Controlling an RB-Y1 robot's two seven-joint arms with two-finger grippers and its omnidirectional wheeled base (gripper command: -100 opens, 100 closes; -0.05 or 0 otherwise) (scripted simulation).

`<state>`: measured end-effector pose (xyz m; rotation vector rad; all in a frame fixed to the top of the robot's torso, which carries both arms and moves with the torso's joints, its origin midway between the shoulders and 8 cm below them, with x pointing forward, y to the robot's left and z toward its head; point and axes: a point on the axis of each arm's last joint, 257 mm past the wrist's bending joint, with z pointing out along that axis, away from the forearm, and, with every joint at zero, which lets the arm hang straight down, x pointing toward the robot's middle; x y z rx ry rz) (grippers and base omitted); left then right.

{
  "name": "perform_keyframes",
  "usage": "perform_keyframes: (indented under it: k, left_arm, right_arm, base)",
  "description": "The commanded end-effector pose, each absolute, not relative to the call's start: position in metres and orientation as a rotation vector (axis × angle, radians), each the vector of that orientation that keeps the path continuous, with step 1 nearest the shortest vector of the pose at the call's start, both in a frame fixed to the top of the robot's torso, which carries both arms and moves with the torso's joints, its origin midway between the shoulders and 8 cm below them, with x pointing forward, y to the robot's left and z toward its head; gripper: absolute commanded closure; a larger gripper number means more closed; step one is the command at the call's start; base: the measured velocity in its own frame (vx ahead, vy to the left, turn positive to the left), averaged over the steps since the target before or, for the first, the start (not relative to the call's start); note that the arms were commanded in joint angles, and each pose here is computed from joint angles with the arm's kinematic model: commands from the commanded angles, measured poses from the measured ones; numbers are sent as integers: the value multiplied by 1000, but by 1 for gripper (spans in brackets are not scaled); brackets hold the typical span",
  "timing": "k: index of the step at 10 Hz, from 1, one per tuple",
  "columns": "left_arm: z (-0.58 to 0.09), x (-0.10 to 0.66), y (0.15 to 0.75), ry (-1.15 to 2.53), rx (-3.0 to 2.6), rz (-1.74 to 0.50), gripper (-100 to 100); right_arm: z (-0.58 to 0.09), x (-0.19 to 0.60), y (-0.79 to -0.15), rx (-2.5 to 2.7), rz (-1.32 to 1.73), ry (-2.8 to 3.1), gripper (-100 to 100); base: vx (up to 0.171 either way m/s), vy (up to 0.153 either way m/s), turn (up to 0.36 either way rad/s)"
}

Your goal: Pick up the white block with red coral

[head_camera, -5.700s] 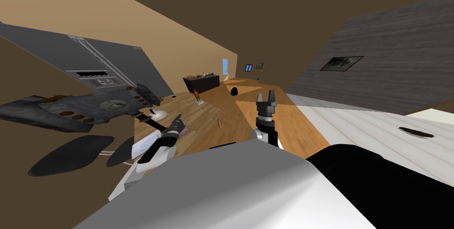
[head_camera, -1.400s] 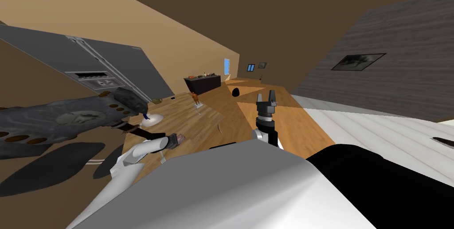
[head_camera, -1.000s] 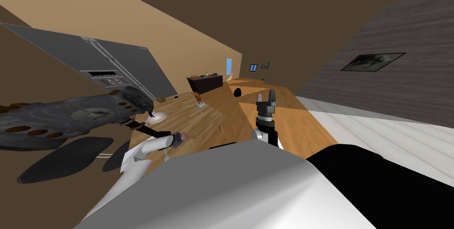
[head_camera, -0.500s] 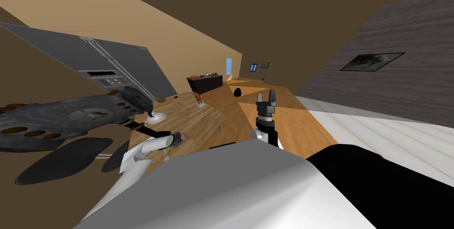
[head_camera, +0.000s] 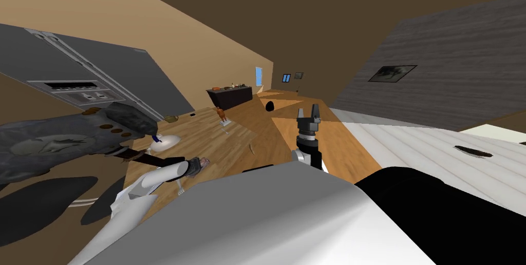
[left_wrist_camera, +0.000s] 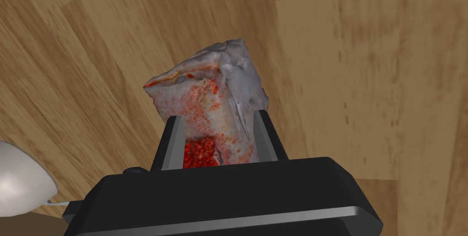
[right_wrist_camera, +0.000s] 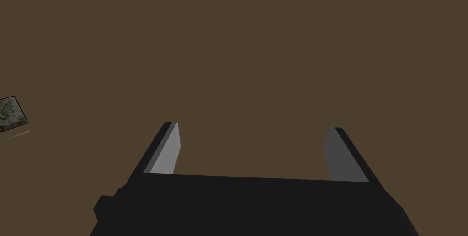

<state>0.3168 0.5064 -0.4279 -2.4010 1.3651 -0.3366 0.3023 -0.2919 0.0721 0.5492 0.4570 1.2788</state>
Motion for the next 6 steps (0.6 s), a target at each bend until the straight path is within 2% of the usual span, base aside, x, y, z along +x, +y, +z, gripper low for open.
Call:
perform_keyframes:
  k: [1,4,5,6]
  left_arm:
    - [-423,307,524,1334,-2413,-332,100]
    - [-413,290,555,1275,-2433,-324,100]
    - [-417,294,550,1286,-2434,-322,100]
    - [-417,294,551,1284,-2433,-324,0]
  right_arm:
    - [72,302,-292,549,1279,457,0]
    - [72,302,-292,549,1279,457,0]
    - [72,302,-292,549,1279,457,0]
    - [72,302,-292,549,1279,457,0]
  base:
    - [-26,-65,-177]
    - [-26,-61,-151]
    - [-11,-19,-26]
    - [0,0,0]
